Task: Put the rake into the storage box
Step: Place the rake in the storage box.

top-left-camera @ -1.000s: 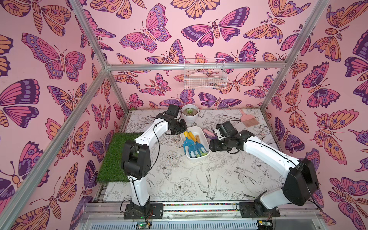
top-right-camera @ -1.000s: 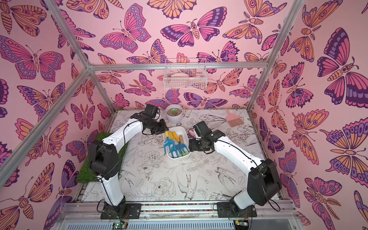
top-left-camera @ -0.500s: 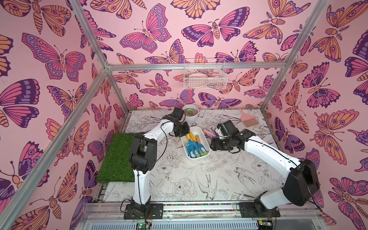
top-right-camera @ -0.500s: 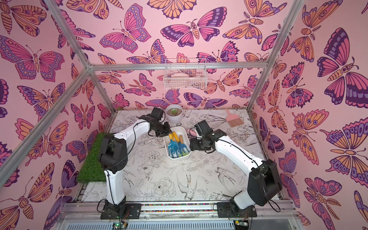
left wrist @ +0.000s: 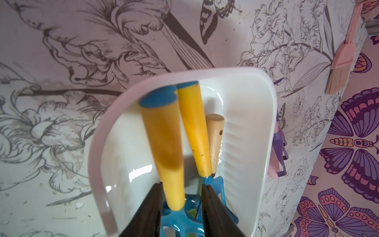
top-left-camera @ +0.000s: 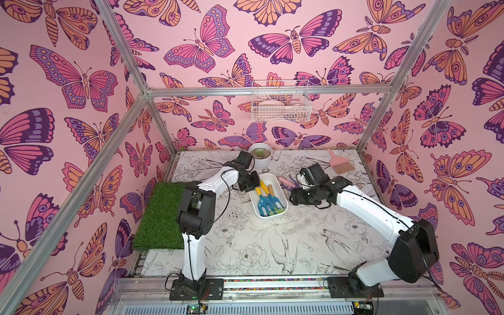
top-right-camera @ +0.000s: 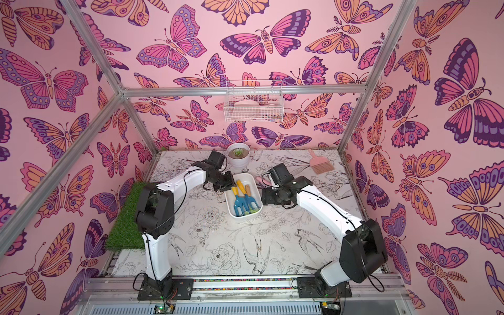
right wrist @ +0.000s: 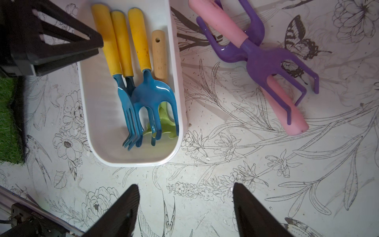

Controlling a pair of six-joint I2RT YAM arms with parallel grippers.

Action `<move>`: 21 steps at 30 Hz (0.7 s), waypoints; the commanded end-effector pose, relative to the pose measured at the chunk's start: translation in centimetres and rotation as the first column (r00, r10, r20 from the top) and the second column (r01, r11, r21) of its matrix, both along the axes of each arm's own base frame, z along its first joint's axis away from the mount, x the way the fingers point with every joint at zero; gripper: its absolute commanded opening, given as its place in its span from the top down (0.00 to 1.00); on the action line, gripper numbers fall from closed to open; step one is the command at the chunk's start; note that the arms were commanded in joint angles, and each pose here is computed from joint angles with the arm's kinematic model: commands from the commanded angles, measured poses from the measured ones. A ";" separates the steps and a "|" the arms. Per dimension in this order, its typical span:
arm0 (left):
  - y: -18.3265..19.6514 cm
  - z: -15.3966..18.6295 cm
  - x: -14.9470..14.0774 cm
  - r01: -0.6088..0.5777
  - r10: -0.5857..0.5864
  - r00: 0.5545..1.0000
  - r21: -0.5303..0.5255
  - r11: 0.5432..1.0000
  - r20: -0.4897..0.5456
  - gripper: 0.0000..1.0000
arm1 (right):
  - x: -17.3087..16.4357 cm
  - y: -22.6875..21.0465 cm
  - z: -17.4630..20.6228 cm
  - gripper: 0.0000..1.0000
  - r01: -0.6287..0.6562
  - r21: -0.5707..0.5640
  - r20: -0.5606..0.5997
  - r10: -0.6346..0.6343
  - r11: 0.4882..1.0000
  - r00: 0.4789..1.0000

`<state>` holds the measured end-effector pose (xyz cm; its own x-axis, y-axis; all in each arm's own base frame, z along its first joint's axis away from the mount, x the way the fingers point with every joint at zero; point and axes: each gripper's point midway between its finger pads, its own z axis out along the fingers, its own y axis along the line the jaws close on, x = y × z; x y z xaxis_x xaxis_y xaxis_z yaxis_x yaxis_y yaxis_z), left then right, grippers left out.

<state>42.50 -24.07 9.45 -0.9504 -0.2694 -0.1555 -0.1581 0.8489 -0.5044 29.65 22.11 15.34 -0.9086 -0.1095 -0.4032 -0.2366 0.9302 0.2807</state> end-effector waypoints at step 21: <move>5.1 6.7 -6.0 -0.021 0.023 0.995 -0.025 0.999 0.098 0.69 | 4.8 -2.9 3.4 0.33 0.086 -0.032 0.059 -0.084 0.996 0.995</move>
<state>38.45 -19.65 16.80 -0.9112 -0.3084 -0.2733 -0.1143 0.8264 -0.5513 33.95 20.40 18.36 -0.8868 -0.0502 -0.4594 -0.1910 0.9451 0.2653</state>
